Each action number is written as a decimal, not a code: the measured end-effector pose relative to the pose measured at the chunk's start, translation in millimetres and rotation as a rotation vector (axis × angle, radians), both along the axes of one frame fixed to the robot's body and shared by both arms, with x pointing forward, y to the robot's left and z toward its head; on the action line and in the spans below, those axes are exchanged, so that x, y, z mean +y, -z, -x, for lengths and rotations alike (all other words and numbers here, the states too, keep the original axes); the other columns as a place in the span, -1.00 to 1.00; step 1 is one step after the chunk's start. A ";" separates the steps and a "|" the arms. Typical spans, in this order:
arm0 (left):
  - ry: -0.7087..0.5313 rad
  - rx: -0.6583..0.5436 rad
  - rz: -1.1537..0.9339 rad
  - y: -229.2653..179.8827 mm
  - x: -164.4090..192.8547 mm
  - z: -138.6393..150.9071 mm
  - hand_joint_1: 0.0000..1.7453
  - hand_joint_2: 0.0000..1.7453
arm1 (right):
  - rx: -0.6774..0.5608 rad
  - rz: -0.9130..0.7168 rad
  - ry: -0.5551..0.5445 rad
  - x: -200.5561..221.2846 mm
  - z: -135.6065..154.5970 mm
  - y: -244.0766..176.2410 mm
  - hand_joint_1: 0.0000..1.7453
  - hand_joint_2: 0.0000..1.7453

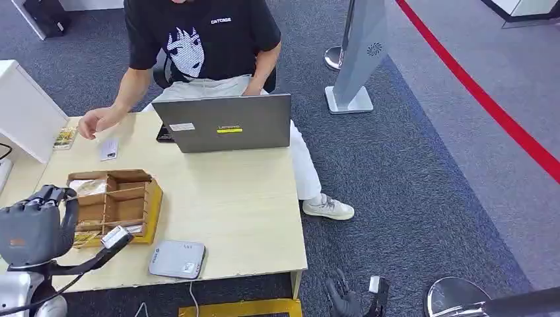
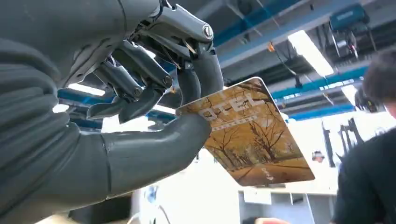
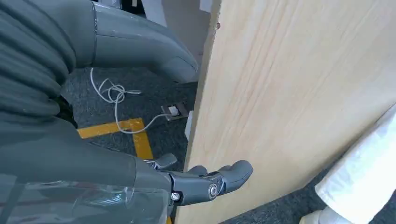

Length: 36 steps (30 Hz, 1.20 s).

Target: Pass the card to the sensor for recognition and then transmit it.

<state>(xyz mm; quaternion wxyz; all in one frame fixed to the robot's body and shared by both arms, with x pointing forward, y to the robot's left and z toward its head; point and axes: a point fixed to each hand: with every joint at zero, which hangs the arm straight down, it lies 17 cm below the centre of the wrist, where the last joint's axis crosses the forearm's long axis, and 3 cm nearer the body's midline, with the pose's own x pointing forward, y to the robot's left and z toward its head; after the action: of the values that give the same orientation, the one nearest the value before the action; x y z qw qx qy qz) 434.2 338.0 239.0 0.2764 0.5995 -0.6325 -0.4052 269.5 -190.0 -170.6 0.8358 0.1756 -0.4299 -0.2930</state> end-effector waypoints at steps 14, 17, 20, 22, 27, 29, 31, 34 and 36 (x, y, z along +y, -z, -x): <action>-0.073 -0.028 0.010 -46.3 38.5 -42.7 1.00 1.00 | 0.012 -0.001 -0.035 8.2 -2.2 0.1 -1.00 1.00; -0.119 -0.023 0.020 -58.8 65.5 -65.3 1.00 1.00 | 0.011 -0.006 -0.043 11.6 -4.5 -1.1 -1.00 1.00; -0.143 -0.020 0.025 -62.6 81.5 -76.6 1.00 1.00 | 0.009 -0.008 -0.048 14.4 -5.6 -2.0 -1.00 1.00; -0.147 -0.024 0.019 -60.0 83.5 -77.5 0.70 1.00 | 0.008 -0.010 -0.053 17.2 -6.1 -2.8 -1.00 1.00; -0.149 -0.027 0.012 -52.5 83.8 -75.3 -1.00 1.00 | 0.004 -0.010 -0.061 19.4 -6.2 -3.5 -1.00 1.00; -0.149 -0.021 0.012 -48.2 83.8 -73.7 -1.00 1.00 | 0.003 -0.011 -0.058 19.3 -6.4 -3.7 -1.00 1.00; -0.147 -0.017 0.021 -43.9 84.1 -71.6 -1.00 1.00 | 0.003 -0.011 -0.056 19.1 -6.6 -3.8 -1.00 1.00; -0.122 -0.036 0.061 -39.4 82.2 -58.4 -1.00 1.00 | -0.001 -0.015 -0.043 17.4 -7.0 -4.5 -1.00 1.00; -0.098 -0.070 0.092 -38.7 79.2 -42.1 -1.00 1.00 | -0.005 -0.016 -0.032 15.9 -6.7 -4.8 -1.00 1.00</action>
<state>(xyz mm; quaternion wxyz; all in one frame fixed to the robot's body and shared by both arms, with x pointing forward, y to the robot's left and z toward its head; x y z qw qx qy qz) 476.3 417.3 277.8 0.3007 0.6303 -0.6295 -0.3405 276.2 -174.2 -165.8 0.8378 0.1899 -0.4269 -0.2825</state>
